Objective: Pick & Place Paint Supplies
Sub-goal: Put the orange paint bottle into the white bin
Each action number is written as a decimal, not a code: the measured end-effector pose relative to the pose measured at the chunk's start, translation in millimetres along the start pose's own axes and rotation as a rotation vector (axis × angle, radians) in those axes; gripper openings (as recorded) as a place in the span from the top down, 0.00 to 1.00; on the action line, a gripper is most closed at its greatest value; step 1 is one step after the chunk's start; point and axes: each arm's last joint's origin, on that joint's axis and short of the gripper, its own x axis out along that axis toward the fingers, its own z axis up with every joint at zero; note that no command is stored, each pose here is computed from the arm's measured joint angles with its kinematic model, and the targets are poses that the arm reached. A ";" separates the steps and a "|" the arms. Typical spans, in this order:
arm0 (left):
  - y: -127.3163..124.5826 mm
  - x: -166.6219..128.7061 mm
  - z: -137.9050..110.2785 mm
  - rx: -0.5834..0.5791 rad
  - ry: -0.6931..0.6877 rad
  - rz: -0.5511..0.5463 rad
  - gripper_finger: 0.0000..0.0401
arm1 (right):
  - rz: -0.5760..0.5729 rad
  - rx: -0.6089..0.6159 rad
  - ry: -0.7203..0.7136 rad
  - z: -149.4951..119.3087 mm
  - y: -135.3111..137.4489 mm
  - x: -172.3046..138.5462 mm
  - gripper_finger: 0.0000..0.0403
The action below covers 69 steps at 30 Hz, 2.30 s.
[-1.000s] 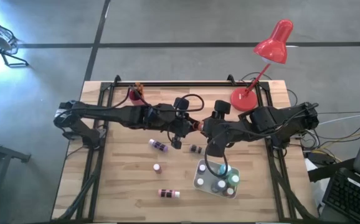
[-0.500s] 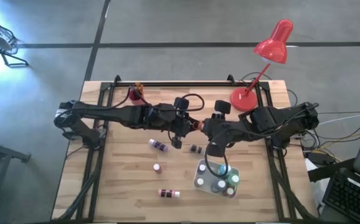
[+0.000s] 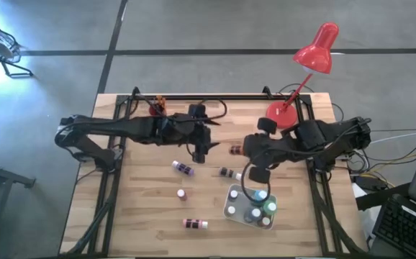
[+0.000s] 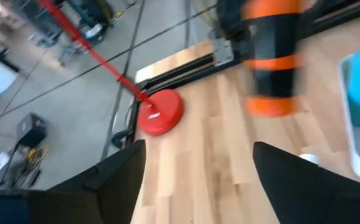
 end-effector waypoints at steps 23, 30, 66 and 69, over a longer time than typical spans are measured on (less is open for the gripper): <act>34.1 -60.5 -30.1 -0.283 -0.110 0.160 0.24 | 0.312 0.193 0.343 -19.8 55.4 36.9 0.73; 28.8 -63.8 -43.1 -0.301 -0.134 0.167 0.25 | 0.302 0.161 0.458 -21.3 77.5 70.6 0.73; 26.7 -66.5 -48.7 -0.230 -0.082 0.153 0.25 | 0.086 0.244 0.662 -64.3 111.4 159.1 0.73; 26.7 -66.5 -48.7 -0.230 -0.082 0.154 0.25 | 0.073 0.241 0.675 -70.5 111.4 164.6 0.73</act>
